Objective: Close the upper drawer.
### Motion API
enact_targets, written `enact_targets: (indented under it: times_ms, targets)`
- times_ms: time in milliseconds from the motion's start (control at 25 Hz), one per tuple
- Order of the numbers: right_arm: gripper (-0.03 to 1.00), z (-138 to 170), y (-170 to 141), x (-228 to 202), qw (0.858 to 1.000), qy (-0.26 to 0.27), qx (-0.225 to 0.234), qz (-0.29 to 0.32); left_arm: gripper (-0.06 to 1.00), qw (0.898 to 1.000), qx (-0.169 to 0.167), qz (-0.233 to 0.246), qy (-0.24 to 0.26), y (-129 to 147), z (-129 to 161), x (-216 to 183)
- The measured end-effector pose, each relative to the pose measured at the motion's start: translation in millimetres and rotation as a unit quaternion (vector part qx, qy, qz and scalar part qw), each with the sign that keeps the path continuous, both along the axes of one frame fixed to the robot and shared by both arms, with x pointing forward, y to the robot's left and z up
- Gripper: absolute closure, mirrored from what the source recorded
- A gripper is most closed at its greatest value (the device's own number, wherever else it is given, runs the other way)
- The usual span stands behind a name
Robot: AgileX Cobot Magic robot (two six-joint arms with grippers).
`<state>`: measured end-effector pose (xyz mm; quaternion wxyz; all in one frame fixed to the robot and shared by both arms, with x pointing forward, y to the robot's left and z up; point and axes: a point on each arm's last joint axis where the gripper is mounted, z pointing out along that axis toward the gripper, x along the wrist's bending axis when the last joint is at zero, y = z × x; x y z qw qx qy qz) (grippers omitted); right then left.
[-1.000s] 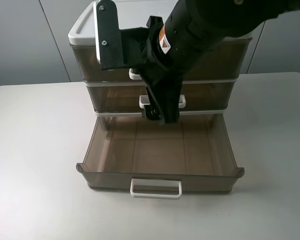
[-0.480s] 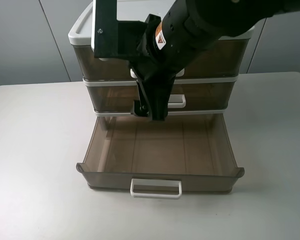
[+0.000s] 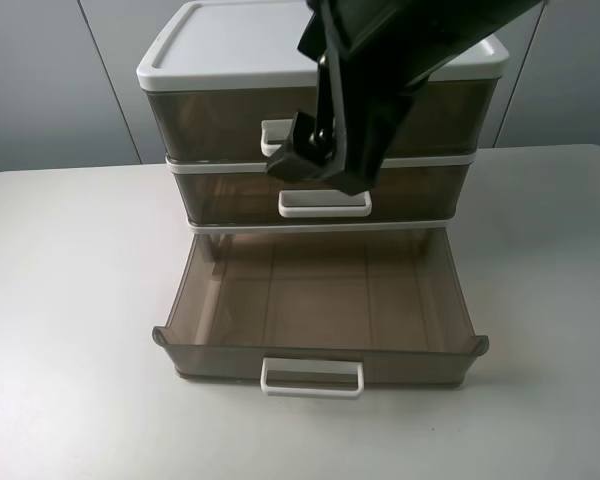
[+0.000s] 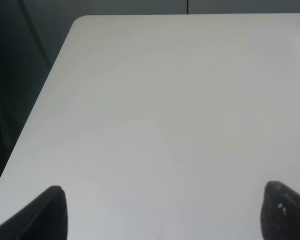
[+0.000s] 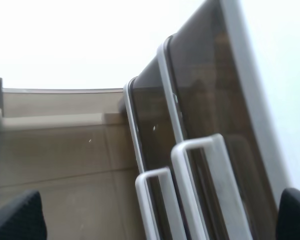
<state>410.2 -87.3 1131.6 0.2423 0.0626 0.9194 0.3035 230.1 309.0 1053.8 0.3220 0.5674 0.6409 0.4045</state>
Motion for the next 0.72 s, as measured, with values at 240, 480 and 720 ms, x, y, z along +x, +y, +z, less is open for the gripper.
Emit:
enact_targets:
  times_ms: [240,480,720]
  targets:
    - [0.27,41,-63,-49,0.997,0.018,0.059,-0.048,0.20,1.000,0.000,0.000,0.000,0,0,0]
    - [0.27,41,-139,-108,0.984,0.047,0.135,-0.106,0.20,1.000,0.000,0.000,0.000,0,0,0]
    - [0.27,22,-204,-160,0.964,0.058,0.218,-0.139,0.20,1.000,0.000,0.000,0.000,0,0,0]
